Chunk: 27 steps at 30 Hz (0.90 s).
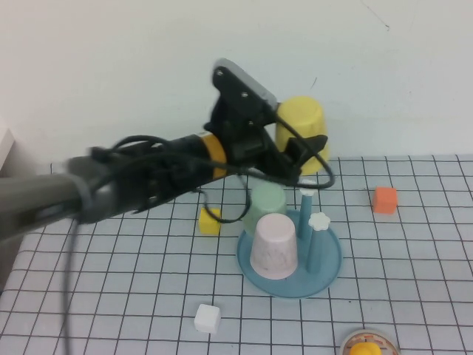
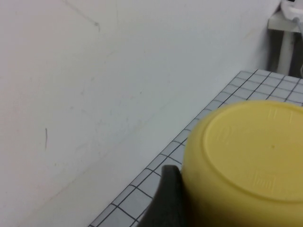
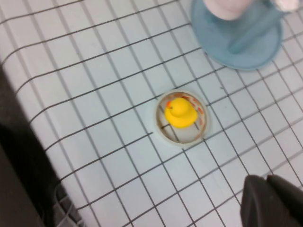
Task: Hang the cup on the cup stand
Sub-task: Place the cup on the cup holder
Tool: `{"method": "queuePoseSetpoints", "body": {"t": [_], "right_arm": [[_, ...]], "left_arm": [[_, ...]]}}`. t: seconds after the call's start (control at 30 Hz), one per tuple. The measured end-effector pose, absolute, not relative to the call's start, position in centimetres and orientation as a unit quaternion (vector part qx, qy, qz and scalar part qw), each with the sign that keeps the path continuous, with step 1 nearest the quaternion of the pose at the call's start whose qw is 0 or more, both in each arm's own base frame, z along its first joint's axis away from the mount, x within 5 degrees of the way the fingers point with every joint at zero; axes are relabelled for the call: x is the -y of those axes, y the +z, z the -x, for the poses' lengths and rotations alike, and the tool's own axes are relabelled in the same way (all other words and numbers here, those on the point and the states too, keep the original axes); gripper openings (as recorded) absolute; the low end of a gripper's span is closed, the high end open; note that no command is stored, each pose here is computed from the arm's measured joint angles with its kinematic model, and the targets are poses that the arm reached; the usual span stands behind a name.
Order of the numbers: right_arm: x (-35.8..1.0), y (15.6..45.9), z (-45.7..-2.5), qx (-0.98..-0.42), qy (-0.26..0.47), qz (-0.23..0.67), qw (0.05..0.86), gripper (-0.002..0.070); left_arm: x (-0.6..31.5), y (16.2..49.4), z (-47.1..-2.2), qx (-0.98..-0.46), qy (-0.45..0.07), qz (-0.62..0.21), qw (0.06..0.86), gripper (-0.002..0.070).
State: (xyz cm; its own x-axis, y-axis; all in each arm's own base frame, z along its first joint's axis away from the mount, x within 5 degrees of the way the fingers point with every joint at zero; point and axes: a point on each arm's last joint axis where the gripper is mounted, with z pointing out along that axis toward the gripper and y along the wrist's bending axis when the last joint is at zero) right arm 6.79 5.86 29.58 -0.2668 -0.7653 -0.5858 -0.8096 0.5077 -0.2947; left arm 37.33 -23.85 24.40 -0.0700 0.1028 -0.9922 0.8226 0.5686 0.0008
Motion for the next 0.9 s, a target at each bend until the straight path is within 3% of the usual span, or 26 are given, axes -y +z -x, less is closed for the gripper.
{"method": "queuePoseSetpoints", "body": {"t": [0.23, 0.5, 0.63, 0.9], "right_arm": [[-3.9, 28.9, -5.9, -0.811, 0.029, 0.432, 0.394, 0.0004], [-3.5, 29.1, -6.1, -0.808, 0.008, 0.425, 0.408, 0.0001], [-3.3, 29.2, -6.3, -0.804, -0.006, 0.426, 0.414, 0.0], [-3.3, 29.2, -6.4, -0.803, -0.012, 0.427, 0.416, 0.0]], "left_arm": [[26.2, 20.0, -41.9, -0.687, -0.329, -0.316, 0.565, 0.0594], [27.7, 16.2, -43.1, -0.718, -0.316, -0.311, 0.536, 0.0594], [28.6, 15.4, -42.6, -0.741, -0.285, -0.319, 0.518, 0.0594], [28.9, 15.0, -42.4, -0.765, -0.275, -0.302, 0.498, 0.0626]]}}
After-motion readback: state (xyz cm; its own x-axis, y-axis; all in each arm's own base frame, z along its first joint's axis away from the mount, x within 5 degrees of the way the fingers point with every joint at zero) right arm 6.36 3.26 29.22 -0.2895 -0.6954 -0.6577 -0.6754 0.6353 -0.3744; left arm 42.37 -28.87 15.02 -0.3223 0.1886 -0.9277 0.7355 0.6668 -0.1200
